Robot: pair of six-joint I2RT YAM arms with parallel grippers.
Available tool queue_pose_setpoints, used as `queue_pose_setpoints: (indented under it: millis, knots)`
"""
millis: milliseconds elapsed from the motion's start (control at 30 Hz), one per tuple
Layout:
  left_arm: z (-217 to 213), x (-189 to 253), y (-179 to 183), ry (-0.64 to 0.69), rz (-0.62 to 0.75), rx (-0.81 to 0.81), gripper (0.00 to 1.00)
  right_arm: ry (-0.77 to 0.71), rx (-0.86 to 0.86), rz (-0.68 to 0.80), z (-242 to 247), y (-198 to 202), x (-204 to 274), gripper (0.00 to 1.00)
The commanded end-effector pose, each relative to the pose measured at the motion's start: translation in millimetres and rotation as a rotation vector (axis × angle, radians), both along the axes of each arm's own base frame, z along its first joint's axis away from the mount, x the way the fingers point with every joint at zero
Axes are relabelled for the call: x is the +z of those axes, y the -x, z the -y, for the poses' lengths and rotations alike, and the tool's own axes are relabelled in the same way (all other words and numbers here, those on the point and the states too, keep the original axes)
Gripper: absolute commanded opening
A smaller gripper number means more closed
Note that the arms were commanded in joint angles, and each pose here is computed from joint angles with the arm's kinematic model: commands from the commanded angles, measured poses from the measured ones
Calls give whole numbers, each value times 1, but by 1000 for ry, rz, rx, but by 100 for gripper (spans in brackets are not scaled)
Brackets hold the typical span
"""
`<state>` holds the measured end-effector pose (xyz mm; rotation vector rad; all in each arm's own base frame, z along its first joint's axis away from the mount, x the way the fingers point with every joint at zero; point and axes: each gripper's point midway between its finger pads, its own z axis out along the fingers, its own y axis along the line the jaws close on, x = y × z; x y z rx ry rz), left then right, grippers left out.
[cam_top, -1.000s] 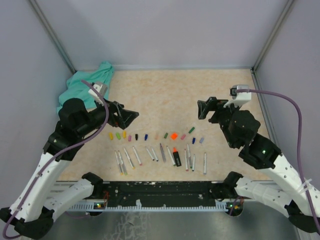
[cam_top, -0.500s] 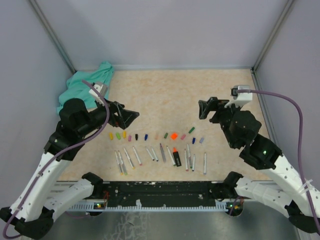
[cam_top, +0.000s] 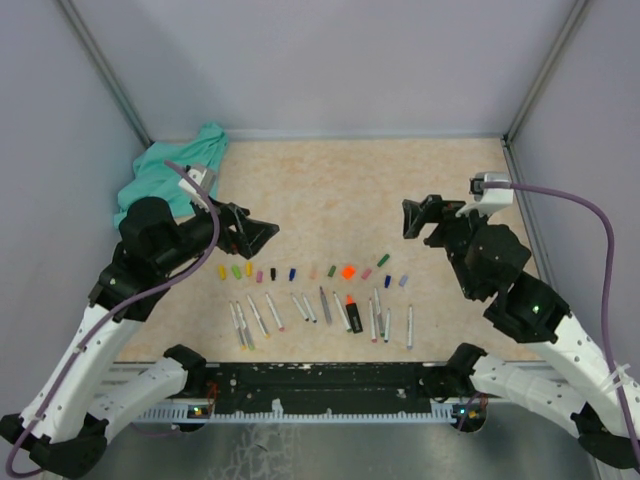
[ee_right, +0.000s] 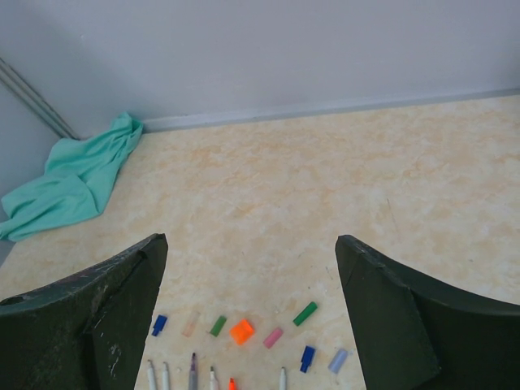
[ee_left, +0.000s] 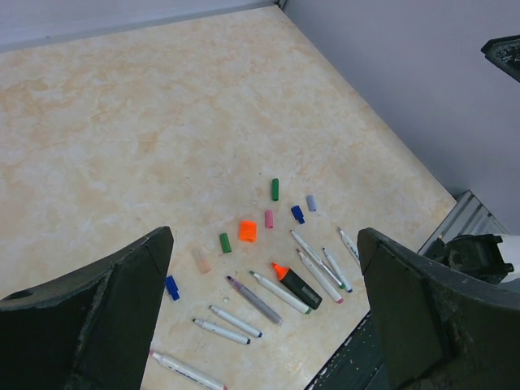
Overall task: Open the pen caps
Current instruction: Reset both arms
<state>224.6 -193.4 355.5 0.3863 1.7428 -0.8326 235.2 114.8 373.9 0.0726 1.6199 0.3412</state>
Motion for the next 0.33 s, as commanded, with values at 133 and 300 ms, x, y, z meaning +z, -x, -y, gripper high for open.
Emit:
queue_pose_setpoints:
  millis: [133, 300]
  knots:
    - [1, 4, 0, 9, 31, -12, 99, -17, -33, 35, 8, 0, 10, 85]
    - [1, 4, 0, 10, 32, -11, 99, -10, -24, 28, 7, 0, 9, 85]
